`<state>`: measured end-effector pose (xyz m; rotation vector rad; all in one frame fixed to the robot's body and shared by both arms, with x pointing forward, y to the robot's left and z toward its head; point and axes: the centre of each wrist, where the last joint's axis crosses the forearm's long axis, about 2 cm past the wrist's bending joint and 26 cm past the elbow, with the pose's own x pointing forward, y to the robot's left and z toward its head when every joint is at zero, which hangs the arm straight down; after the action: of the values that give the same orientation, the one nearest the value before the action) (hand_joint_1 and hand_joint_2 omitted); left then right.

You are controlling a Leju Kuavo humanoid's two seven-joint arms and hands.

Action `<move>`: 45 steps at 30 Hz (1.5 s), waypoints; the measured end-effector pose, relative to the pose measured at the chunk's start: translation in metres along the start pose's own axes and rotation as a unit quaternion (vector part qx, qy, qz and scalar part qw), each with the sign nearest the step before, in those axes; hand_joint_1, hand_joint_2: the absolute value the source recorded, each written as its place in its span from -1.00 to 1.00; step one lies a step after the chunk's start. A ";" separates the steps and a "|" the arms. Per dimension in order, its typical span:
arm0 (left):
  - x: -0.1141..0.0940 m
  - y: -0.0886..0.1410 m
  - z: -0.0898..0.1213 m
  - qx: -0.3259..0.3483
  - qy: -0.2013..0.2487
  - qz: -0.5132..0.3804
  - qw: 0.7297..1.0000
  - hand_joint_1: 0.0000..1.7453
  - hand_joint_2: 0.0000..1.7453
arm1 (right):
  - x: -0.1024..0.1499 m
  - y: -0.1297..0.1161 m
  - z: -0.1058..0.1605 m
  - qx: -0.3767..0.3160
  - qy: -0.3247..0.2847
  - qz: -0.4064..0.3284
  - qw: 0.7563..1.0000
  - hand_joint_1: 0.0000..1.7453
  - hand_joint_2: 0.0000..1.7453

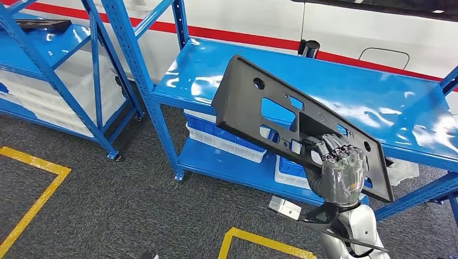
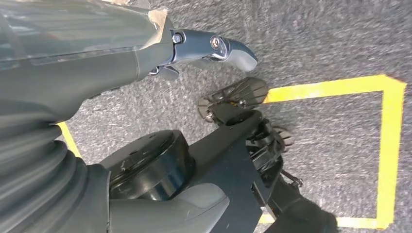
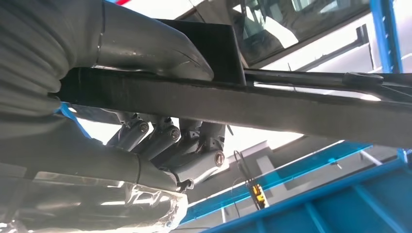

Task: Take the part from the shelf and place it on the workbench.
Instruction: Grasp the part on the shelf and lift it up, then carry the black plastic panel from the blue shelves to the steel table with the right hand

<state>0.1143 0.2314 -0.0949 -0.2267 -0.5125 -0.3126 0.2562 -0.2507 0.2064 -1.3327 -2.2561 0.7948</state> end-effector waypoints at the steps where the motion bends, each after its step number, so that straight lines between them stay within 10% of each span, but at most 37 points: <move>1: 0.000 -0.001 0.000 0.000 -0.001 0.002 1.000 -1.00 1.00 | 0.000 0.000 0.001 0.002 0.000 -0.001 1.000 1.00 1.00; 45: -0.006 0.003 0.002 0.019 -0.004 0.055 0.998 -1.00 1.00 | 0.025 0.016 -0.012 0.010 -0.038 -0.035 0.999 1.00 1.00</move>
<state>0.1092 0.2365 -0.0968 -0.2180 -0.5123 -0.1941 0.2626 -0.2196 0.2061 -1.2264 -2.3323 0.8550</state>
